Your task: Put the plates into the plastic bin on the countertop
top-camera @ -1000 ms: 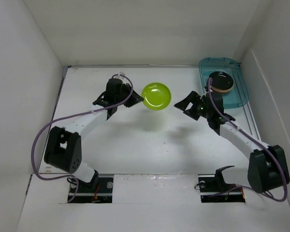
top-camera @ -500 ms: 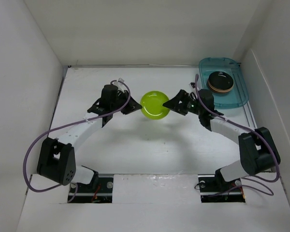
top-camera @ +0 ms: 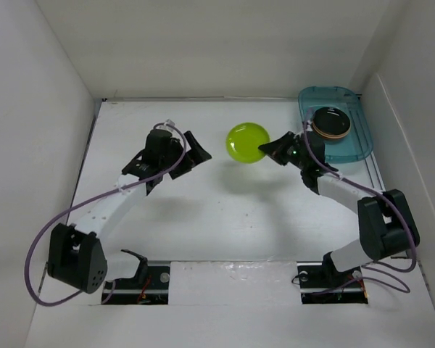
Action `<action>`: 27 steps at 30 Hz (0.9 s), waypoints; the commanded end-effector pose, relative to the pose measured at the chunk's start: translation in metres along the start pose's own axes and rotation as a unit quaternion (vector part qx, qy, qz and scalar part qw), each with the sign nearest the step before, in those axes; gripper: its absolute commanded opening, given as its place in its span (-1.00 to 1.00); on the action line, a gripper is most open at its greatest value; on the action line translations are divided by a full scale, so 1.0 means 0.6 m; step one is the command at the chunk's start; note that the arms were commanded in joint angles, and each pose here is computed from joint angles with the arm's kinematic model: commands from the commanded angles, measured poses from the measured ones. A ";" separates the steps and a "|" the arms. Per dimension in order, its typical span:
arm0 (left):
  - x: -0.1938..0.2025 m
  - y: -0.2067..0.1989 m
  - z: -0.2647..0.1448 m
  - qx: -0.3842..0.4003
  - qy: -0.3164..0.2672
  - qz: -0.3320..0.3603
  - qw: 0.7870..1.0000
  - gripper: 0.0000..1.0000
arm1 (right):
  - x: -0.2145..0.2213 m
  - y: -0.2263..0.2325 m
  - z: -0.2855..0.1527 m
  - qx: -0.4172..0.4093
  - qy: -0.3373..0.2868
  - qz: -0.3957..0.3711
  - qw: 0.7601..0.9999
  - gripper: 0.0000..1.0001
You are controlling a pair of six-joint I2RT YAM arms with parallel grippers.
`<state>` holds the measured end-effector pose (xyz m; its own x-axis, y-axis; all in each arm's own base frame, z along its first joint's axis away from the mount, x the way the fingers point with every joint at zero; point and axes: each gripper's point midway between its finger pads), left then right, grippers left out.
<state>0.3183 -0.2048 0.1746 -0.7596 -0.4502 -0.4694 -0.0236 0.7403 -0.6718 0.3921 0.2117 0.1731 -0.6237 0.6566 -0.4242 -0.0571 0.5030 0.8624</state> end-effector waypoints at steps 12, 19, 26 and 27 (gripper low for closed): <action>-0.072 -0.051 -0.146 0.018 -0.080 0.126 0.989 0.99 | -0.465 -0.195 -0.121 0.185 -0.393 0.186 0.882 -1.00; -0.051 -0.043 -0.120 0.035 -0.052 0.145 0.987 0.99 | -0.533 -0.314 -0.070 0.271 -0.342 0.222 0.872 -1.00; -0.041 -0.034 -0.115 0.033 -0.042 0.149 0.987 0.99 | -0.524 -0.356 -0.065 0.283 -0.324 0.243 0.869 -0.95; -0.041 -0.034 -0.115 0.032 -0.042 0.149 0.987 0.99 | -0.517 -0.366 -0.067 0.290 -0.325 0.245 0.866 -0.93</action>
<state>0.2938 -0.1722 0.2382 -0.6799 -0.2813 -0.6772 0.1949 0.8210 -0.5367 0.5614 -0.1272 0.0976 0.1095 0.9535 -0.2807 0.6564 0.1428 0.7408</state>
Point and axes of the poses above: each gripper's point midway between its finger pads, its own z axis out along the fingers, its own y axis along the line the jaws close on, x = y × z, and after that the axes turned 1 degree about z, right-handed
